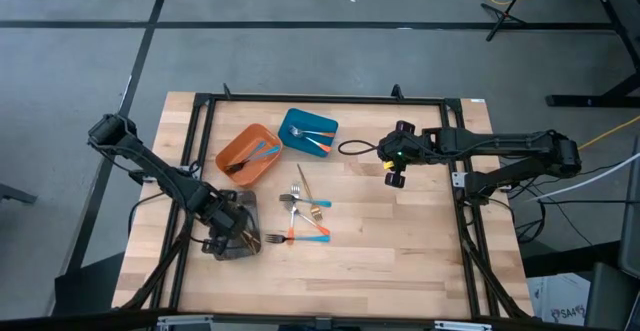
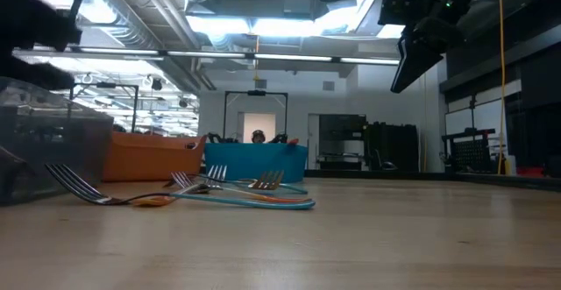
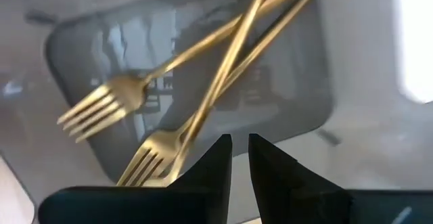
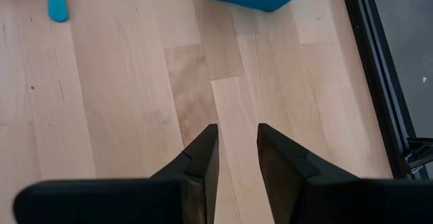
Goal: Sort silverware by color (type)
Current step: Put the gold fork into the black bin
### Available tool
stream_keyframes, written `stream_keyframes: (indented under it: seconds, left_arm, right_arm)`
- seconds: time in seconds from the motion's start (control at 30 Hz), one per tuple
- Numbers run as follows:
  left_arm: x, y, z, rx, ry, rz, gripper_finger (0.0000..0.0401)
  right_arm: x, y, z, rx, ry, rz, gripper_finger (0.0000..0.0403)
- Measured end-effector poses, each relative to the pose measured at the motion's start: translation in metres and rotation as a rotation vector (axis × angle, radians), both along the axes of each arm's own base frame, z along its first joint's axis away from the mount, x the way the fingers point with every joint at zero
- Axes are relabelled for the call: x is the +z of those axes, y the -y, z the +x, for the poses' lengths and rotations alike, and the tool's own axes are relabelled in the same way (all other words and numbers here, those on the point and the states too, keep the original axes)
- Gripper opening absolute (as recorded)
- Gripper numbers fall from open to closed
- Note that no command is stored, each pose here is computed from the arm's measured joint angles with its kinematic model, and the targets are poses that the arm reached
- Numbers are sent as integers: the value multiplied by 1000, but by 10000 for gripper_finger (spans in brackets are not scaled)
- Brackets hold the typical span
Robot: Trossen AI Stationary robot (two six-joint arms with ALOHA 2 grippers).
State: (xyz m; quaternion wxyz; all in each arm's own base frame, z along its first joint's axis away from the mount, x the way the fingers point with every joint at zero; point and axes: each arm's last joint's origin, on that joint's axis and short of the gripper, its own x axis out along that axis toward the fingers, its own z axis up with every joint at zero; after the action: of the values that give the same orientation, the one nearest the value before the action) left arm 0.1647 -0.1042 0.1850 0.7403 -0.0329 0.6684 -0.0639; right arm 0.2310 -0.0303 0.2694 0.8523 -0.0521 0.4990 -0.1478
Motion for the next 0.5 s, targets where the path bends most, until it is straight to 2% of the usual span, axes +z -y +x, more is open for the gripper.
stream_keyframes:
  seconds: [0.17, 0.3, 0.5]
  left_arm:
    - [-15, -7, -9, 28, -27, 82, 45]
    - [-13, -9, -5, 55, 43, 174, 41]
    - [-1, -10, 4, 82, 186, 313, 12]
  right_arm:
    - [0, 0, 0, 1, 0, -1, 92]
    - [0, 0, 0, 1, 0, 0, 92]
    - [0, 0, 0, 1, 0, -1, 92]
